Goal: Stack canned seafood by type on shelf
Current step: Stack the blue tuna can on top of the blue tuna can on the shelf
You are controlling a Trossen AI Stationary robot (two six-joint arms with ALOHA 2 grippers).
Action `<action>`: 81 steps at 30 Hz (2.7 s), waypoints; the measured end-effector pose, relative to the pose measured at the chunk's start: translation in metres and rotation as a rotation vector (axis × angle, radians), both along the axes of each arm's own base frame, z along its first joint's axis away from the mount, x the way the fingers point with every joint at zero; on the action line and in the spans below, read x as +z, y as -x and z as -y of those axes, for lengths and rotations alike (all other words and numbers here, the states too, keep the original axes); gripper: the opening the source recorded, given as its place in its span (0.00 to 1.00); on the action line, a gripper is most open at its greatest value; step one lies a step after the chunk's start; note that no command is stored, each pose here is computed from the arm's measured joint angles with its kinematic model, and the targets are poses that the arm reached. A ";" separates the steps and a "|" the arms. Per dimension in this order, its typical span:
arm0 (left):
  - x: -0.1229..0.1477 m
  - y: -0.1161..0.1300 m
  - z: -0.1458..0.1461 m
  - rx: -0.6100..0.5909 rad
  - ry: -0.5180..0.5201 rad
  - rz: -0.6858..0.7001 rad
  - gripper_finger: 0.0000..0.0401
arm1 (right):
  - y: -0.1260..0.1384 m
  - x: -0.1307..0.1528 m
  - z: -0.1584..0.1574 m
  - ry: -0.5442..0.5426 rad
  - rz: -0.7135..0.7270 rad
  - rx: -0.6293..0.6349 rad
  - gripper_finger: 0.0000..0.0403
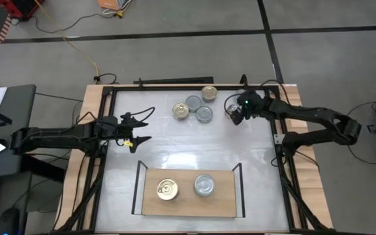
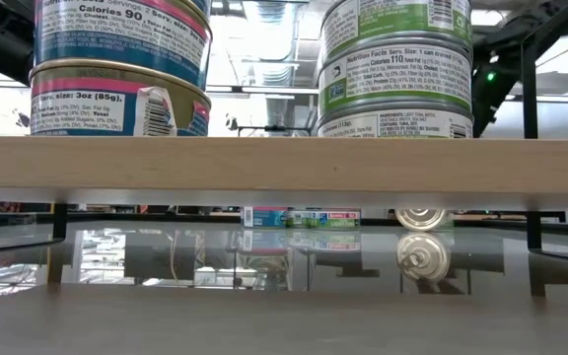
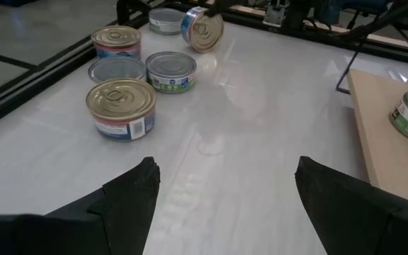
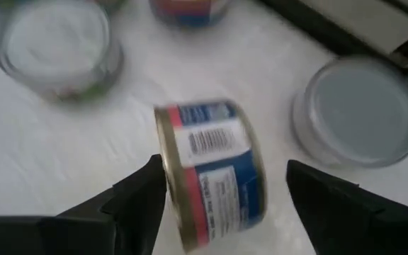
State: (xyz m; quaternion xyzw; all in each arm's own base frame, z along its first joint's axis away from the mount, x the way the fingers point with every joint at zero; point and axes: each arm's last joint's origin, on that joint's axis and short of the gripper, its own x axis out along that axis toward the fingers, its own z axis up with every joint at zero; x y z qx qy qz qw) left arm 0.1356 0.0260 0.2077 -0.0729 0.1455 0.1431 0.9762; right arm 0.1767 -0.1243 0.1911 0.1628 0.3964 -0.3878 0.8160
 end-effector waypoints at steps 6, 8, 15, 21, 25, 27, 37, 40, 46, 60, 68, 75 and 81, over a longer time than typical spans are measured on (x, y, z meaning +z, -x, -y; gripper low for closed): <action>0.000 0.000 0.000 0.000 -0.001 -0.002 0.79 | -0.010 -0.023 0.004 -0.041 -0.094 0.040 0.78; 0.000 0.000 0.000 0.001 0.006 -0.001 0.79 | -0.015 -0.029 0.004 -0.045 -0.105 0.055 0.77; -0.003 0.001 0.000 0.001 0.017 -0.025 0.79 | -0.018 -0.030 -0.004 -0.053 -0.127 0.097 0.66; -0.003 0.001 0.000 0.003 0.016 -0.025 0.79 | -0.017 -0.017 -0.008 -0.078 -0.024 0.139 0.51; -0.003 0.001 0.000 0.003 0.017 -0.025 0.79 | -0.019 -0.008 -0.012 -0.161 0.086 0.168 0.51; -0.003 0.001 0.000 0.004 0.017 -0.024 0.79 | -0.024 0.001 -0.016 -0.217 0.159 0.195 0.51; 0.000 0.000 0.000 0.004 0.012 0.003 0.79 | -0.080 0.065 -0.063 -0.259 0.486 0.431 0.51; 0.000 0.000 0.000 0.003 0.013 0.004 0.79 | -0.100 0.077 -0.082 -0.306 0.546 0.490 0.51; 0.001 0.000 0.000 -0.006 0.014 0.014 0.79 | -0.147 0.098 -0.122 -0.422 0.594 0.622 0.52; -0.001 0.000 0.001 -0.014 0.015 -0.008 0.79 | -0.234 0.123 -0.196 -0.705 0.482 0.810 0.52; -0.002 0.000 0.001 -0.012 0.021 -0.012 0.79 | -0.262 0.123 -0.221 -0.895 0.442 0.836 0.52; -0.002 0.000 0.001 -0.011 0.022 -0.014 0.79 | -0.274 0.108 -0.223 -1.037 0.372 0.766 0.52; -0.002 0.001 0.001 -0.011 0.023 -0.017 0.79 | -0.275 0.107 -0.221 -1.035 0.379 0.762 0.53</action>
